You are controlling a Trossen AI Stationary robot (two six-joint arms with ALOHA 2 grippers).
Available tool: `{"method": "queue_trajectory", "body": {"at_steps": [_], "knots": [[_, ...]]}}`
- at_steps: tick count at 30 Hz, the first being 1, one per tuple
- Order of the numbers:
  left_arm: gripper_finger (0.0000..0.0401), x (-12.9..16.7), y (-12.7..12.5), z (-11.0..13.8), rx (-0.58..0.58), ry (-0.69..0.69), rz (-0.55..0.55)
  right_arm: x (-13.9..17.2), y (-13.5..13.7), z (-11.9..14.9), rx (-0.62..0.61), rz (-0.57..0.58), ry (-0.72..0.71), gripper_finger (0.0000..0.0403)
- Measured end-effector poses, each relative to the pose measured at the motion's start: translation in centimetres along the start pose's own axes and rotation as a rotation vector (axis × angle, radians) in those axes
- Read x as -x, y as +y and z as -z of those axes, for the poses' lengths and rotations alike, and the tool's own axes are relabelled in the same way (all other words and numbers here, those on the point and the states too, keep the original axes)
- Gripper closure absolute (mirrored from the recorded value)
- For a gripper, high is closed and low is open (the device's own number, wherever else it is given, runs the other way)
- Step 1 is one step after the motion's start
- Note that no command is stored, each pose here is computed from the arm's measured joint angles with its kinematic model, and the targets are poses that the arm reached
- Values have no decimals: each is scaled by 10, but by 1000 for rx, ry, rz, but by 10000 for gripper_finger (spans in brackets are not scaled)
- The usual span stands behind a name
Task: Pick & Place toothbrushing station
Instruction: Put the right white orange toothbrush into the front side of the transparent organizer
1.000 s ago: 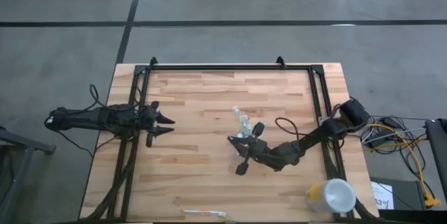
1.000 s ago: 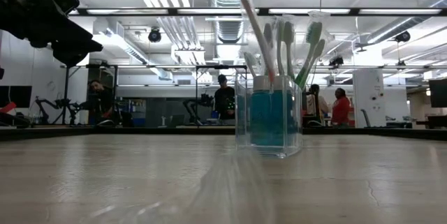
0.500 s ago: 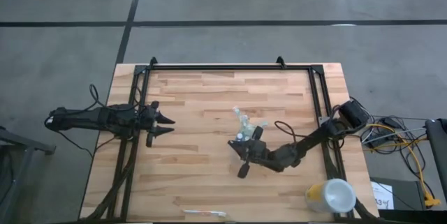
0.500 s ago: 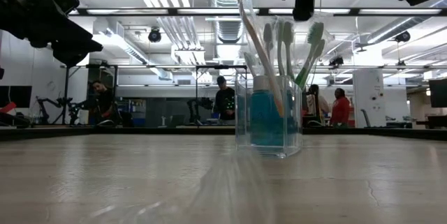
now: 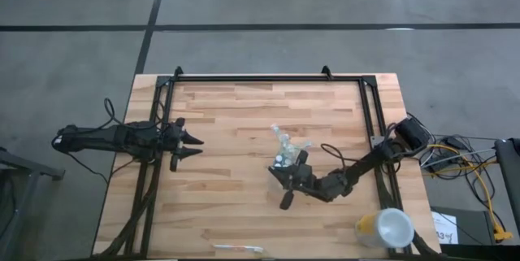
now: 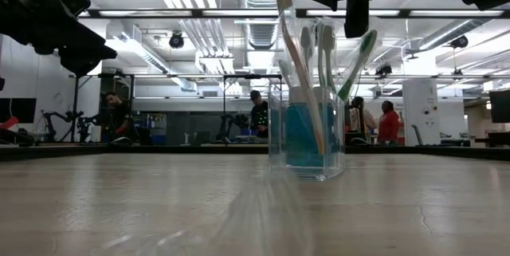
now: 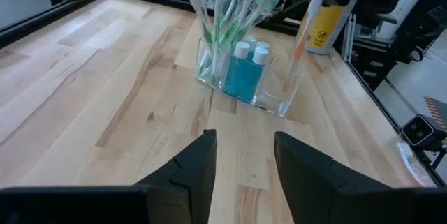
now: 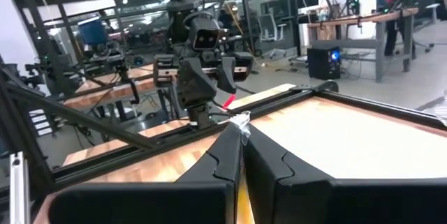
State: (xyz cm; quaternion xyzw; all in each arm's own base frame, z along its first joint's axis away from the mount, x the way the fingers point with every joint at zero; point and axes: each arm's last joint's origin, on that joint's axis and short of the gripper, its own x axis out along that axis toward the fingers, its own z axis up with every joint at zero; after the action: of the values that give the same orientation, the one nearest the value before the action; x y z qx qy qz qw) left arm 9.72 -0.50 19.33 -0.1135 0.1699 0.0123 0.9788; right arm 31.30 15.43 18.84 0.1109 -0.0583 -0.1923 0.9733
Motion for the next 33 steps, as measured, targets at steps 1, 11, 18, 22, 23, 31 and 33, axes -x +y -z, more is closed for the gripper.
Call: {"method": "queue_trajectory", "body": {"at_steps": [1,11,18,22,23,31,33], "knots": [[252,0,0,0,0,0,0,0,0,0,-4,0,1,390],[252,0,0,0,0,0,-1,4,-1,7,-15,-2,39,321],[252,0,0,0,0,-1,-4,5,0,7,-12,-6,40,291],[252,0,0,0,0,-1,-4,5,0,5,14,-7,33,286],[252,0,0,0,0,-1,-4,5,0,3,16,-9,28,286],[252,0,0,0,0,-1,-3,5,0,-1,-3,-11,9,282],[252,0,0,0,0,-1,-3,5,0,-2,-5,-12,7,274]]}}
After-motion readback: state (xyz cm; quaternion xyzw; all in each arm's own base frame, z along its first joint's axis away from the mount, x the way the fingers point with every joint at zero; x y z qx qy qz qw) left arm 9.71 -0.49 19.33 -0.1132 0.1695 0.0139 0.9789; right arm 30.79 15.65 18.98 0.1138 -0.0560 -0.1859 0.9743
